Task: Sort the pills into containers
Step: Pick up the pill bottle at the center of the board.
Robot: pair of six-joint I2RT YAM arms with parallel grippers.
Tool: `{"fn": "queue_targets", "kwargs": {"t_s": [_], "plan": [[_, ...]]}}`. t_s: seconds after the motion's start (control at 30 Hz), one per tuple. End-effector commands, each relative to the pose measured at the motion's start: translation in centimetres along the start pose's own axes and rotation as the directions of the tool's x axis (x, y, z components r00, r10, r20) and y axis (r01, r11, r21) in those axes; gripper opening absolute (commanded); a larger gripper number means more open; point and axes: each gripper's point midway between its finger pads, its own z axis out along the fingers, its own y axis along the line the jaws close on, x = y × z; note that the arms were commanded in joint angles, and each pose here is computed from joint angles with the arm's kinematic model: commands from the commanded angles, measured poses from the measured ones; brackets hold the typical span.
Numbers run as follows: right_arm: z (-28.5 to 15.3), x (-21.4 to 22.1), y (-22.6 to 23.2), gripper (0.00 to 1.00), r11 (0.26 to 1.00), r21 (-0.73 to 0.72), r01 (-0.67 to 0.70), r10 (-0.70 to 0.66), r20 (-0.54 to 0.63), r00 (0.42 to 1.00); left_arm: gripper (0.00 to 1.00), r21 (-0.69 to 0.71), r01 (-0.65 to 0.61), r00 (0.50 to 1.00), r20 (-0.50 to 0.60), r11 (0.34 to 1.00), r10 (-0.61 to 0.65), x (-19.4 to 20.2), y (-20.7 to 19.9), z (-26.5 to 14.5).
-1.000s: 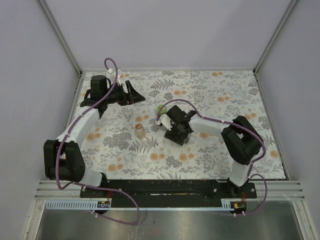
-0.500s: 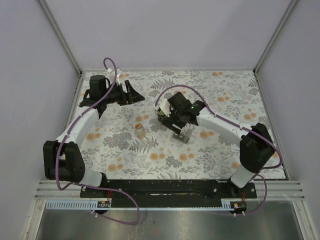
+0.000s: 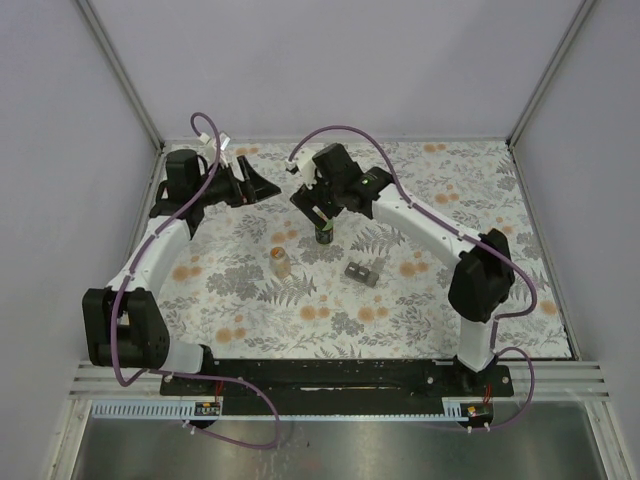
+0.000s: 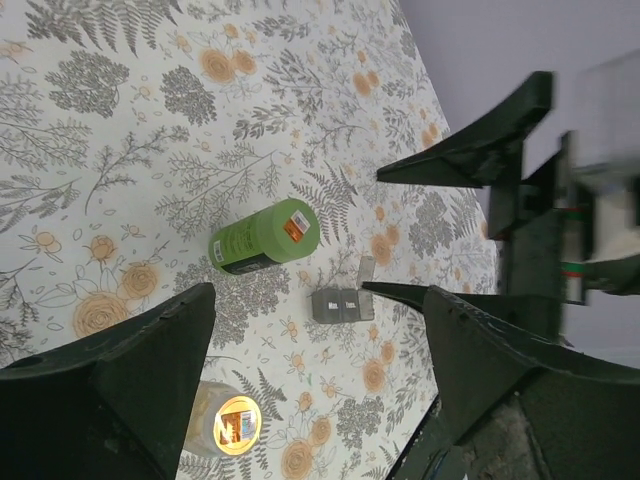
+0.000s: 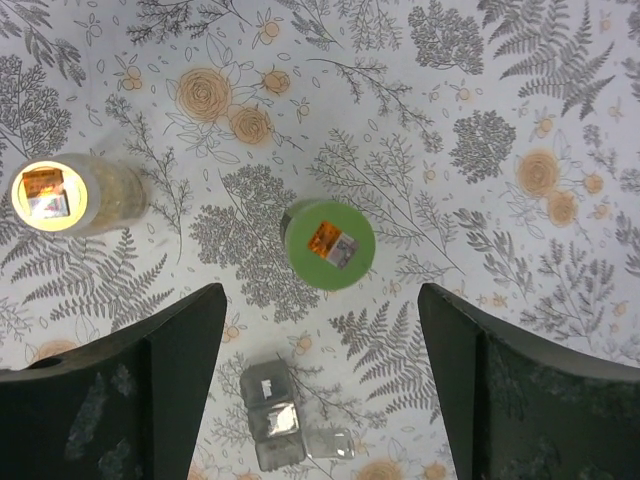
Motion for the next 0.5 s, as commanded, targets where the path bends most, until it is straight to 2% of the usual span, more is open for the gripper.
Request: {"fn": "queue_targets", "kwargs": {"t_s": [0.0,0.17,0.47], "plan": [[2.4,-0.1,0.6,0.88,0.997,-0.018,-0.074,0.074,-0.026,0.997,0.91,0.020,-0.090,0.992,0.086,0.996,0.088,-2.0,-1.2,-1.7],[5.0,1.5,0.7,0.88,0.996,-0.001,-0.085,0.084,-0.081,0.993,0.95,-0.005,-0.109,0.990,0.092,0.994,0.109,-2.0,-0.8,-2.4],[7.2,3.8,0.9,0.89,0.995,-0.006,-0.095,0.093,-0.142,0.985,0.95,0.012,-0.102,0.992,0.079,0.995,0.101,-1.5,-0.8,-2.6]]}}
